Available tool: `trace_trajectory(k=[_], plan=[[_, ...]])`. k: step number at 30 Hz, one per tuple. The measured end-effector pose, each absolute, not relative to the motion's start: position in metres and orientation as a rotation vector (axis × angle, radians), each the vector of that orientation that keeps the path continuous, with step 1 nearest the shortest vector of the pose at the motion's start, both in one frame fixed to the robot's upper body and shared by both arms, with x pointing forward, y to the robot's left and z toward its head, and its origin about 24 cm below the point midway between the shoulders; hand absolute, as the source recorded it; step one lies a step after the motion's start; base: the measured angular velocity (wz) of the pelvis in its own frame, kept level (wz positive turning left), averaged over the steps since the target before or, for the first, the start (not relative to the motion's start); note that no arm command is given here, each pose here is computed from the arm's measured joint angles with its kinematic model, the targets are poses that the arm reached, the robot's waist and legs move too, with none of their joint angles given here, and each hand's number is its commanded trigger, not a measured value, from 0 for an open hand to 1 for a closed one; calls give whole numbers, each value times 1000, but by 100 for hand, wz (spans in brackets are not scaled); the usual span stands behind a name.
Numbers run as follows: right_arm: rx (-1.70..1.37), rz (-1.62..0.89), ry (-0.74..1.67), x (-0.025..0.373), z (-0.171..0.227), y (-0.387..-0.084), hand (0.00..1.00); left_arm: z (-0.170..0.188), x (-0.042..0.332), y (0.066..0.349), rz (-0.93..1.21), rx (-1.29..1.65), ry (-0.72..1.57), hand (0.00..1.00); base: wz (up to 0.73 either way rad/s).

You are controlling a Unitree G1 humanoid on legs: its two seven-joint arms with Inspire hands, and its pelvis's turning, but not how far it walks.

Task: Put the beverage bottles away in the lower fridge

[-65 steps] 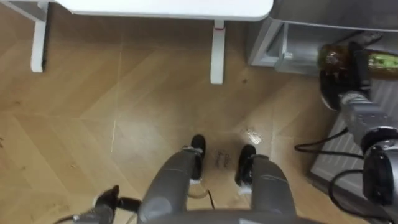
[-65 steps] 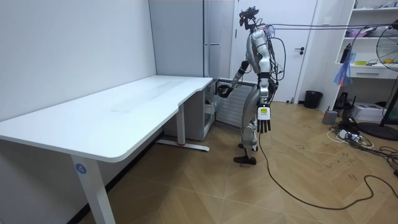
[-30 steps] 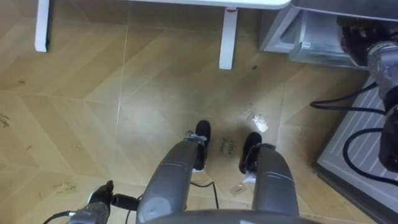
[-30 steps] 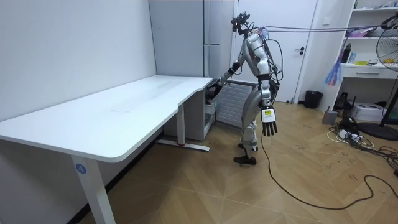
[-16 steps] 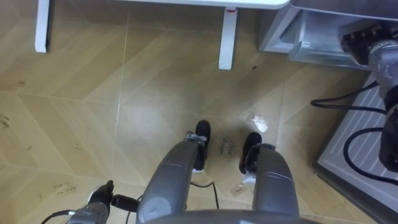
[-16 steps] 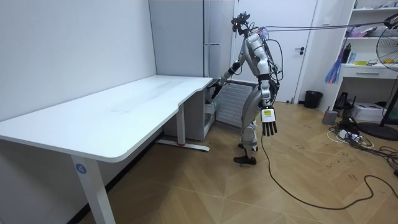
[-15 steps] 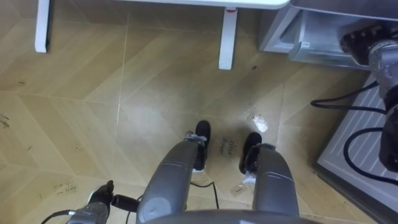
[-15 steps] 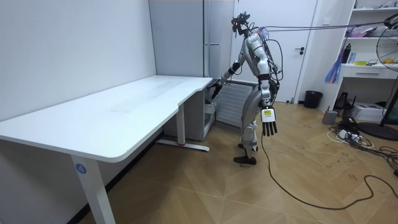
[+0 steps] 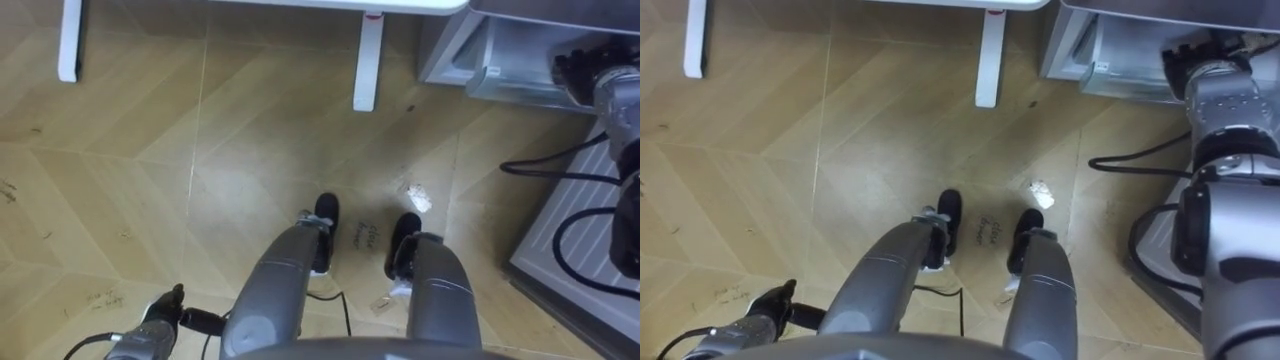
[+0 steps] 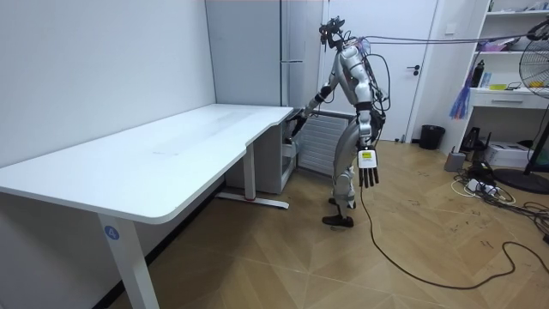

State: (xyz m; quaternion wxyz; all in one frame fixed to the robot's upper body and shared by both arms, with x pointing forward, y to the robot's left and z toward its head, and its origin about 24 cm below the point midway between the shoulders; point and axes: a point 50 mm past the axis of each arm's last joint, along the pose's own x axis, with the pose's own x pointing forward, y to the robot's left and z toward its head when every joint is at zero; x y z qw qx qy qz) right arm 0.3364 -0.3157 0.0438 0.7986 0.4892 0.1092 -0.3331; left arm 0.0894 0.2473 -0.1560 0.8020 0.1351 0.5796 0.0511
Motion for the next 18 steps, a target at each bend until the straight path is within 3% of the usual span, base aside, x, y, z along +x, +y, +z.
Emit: trace_trajectory(k=[18], plan=[[147, -700, 501, 258, -23, -331, 0, -151, 88, 264, 217, 235, 1205, 0, -6]])
